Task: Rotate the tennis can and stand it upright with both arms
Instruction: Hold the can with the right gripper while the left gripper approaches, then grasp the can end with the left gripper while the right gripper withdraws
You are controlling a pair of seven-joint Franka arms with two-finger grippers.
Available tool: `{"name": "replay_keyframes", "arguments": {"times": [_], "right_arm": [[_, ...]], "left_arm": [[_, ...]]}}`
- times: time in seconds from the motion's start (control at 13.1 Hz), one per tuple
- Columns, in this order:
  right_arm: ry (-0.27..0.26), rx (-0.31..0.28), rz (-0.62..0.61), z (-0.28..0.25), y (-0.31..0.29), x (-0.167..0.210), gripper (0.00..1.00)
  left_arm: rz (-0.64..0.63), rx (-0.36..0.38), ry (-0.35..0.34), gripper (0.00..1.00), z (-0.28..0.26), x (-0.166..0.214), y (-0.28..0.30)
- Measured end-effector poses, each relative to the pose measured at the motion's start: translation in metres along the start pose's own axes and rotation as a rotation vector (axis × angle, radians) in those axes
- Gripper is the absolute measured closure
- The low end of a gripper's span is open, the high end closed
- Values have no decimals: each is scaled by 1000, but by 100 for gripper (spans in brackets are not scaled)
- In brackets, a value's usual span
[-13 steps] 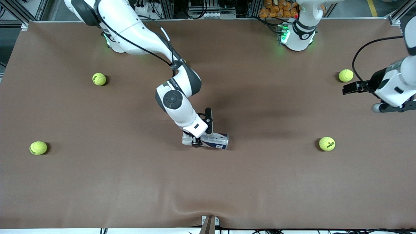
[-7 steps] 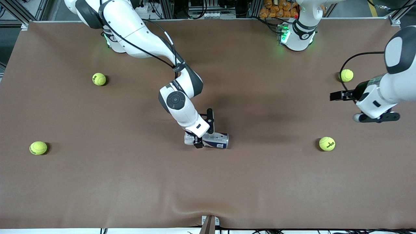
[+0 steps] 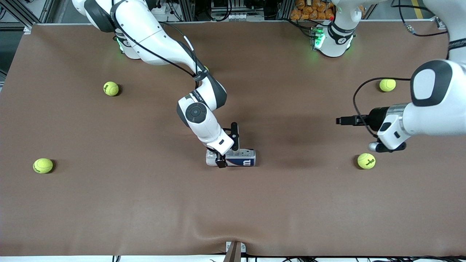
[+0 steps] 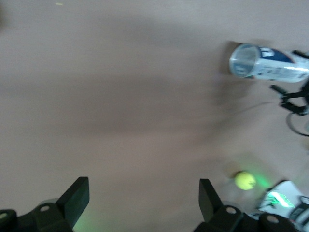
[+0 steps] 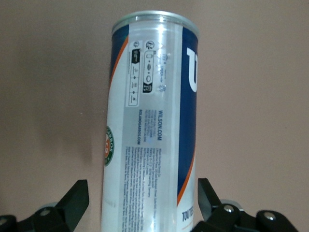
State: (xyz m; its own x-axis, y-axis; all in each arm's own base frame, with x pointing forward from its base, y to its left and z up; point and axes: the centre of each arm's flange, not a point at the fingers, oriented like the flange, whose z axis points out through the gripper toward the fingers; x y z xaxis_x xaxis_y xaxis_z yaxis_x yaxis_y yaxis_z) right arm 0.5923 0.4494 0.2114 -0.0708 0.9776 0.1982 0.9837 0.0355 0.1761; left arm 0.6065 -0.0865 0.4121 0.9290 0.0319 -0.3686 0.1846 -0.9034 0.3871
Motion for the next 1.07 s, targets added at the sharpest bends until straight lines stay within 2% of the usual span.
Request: {"name": "replay_keyframes", "arguments": {"times": [0.15,0.3,0.53,0.68,0.84,1.07], "right_arm": [[5,-7,13,-2,1,1,0],[14,-24,25,-12,6,3,0],[13,-28,59,-48,22,-1,0],[-1,-5,138,-81,35,-11,0],[-20,18,271,-115,48,-28,0],[-49,29,451,-157,76,-81,0]], "left_arm": [[-12,-79,-9,0,17,10,10],[-47,-124,-3,0,38,19,30],[-105,-233,15,0,73,33,65],[-146,-327,24,0,98,44,80],[-213,-433,29,0,124,57,90],[-324,-542,50,0,164,77,90]]}}
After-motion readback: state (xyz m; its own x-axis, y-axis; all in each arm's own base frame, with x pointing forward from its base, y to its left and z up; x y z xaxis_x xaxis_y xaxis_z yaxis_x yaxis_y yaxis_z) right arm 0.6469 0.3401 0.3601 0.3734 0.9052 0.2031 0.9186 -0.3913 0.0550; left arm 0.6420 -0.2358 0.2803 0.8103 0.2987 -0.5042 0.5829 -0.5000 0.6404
